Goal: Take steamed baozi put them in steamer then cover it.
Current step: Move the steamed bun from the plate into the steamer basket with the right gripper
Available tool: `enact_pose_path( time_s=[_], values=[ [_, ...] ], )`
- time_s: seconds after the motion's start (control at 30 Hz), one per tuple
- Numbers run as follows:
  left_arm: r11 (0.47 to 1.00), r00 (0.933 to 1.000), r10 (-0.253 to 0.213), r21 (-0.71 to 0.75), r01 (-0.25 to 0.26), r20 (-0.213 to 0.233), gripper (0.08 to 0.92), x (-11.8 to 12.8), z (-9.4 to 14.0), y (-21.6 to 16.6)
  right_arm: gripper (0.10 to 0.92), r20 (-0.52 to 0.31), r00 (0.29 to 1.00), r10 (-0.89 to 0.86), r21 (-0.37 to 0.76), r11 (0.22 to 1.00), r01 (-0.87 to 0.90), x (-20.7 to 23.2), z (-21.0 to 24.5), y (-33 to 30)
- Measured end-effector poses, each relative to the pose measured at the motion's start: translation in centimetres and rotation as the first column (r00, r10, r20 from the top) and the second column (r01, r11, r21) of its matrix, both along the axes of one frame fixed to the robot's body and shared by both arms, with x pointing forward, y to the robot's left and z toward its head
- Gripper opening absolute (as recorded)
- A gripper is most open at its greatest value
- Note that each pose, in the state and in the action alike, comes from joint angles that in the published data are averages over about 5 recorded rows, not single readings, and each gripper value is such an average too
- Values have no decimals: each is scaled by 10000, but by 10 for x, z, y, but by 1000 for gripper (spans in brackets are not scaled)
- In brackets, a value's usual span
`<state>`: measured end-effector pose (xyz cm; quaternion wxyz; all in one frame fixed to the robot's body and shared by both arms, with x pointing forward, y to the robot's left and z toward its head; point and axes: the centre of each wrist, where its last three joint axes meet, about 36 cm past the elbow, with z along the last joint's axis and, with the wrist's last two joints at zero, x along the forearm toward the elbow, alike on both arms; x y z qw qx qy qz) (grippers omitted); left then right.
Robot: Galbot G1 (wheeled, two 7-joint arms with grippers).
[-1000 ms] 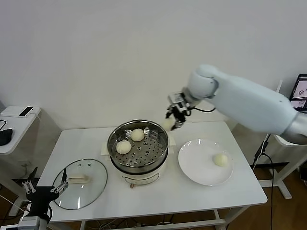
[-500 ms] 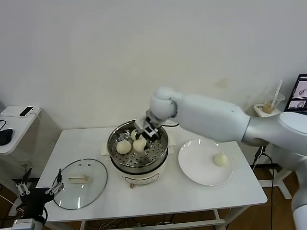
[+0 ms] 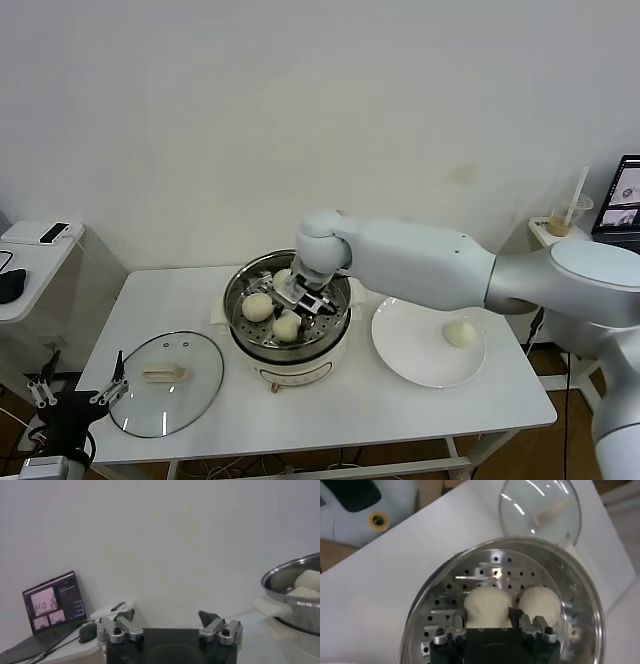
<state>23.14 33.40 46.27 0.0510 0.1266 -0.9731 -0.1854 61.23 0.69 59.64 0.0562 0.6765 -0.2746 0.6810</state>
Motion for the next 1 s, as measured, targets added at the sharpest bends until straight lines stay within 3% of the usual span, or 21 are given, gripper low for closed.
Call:
enact_pose_path(
  time_s=[0.27,0.63,1.0],
  values=[
    [10000,10000,4,-1,-4,38,823,1,1,1,567,-41,9987,518,-275,9983,-519,-1,-1,2],
    [10000,10000,-10,-14,11,89,823,1,2,0,813,38,9985,540,-144,9984,-540,7,13,-5],
    [9999,10000,-65,98,65,37,823,4,2,5,823,427,9969,-664,318,9974,651,24,50,-24]
  ],
)
